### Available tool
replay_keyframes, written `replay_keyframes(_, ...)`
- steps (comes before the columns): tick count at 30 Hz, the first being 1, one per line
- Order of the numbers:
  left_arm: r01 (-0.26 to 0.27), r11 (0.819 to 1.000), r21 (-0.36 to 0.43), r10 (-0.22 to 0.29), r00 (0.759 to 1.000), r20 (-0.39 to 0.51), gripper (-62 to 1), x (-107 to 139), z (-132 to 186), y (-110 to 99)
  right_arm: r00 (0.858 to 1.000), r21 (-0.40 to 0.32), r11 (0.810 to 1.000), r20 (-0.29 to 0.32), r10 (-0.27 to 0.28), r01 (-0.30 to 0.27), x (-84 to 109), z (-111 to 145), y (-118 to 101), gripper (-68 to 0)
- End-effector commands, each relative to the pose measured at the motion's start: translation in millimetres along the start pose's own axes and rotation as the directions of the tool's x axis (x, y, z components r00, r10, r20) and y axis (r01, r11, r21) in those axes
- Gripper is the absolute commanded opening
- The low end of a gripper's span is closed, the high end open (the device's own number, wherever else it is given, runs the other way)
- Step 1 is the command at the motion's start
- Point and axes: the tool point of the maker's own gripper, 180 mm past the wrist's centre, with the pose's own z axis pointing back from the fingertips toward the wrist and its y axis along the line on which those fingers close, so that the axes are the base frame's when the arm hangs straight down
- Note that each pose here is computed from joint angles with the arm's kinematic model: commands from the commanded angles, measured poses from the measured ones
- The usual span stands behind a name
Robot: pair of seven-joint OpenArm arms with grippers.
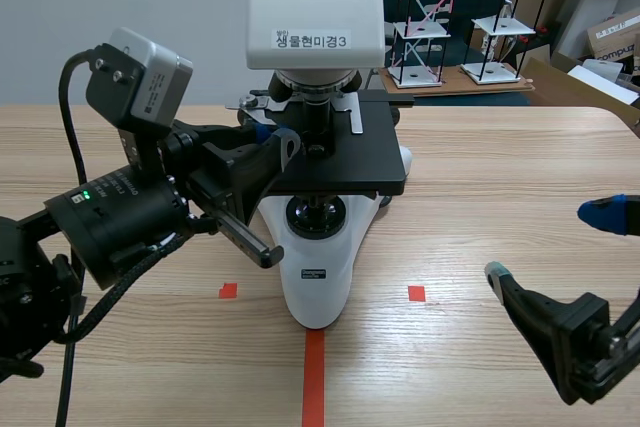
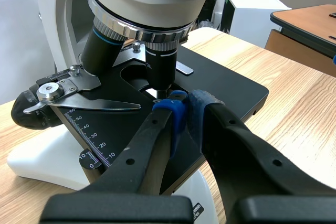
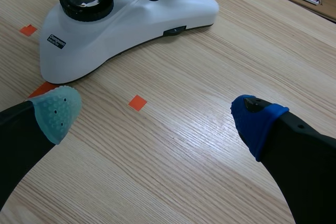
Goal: Return to the home posture
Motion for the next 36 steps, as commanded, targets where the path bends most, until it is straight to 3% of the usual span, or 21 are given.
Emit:
replay_keyframes(1, -0.001, 1.000, -0.003, 0.002, 0.999, 0.034, -58.6, 9.3, -2.0, -0.9, 1.000, -0.010, 1.000, 0.031, 0.003, -0.002, 8.3, 0.6, -3.2, -4.1)
replay_keyframes(36, 0.001, 1.000, -0.001, -0.001, 1.000, 0.026, -58.6, 7.3, 0.0, 0.1, 1.000, -0.010, 1.000, 0.031, 0.003, -0.002, 8.3, 0.6, -3.2, -4.1)
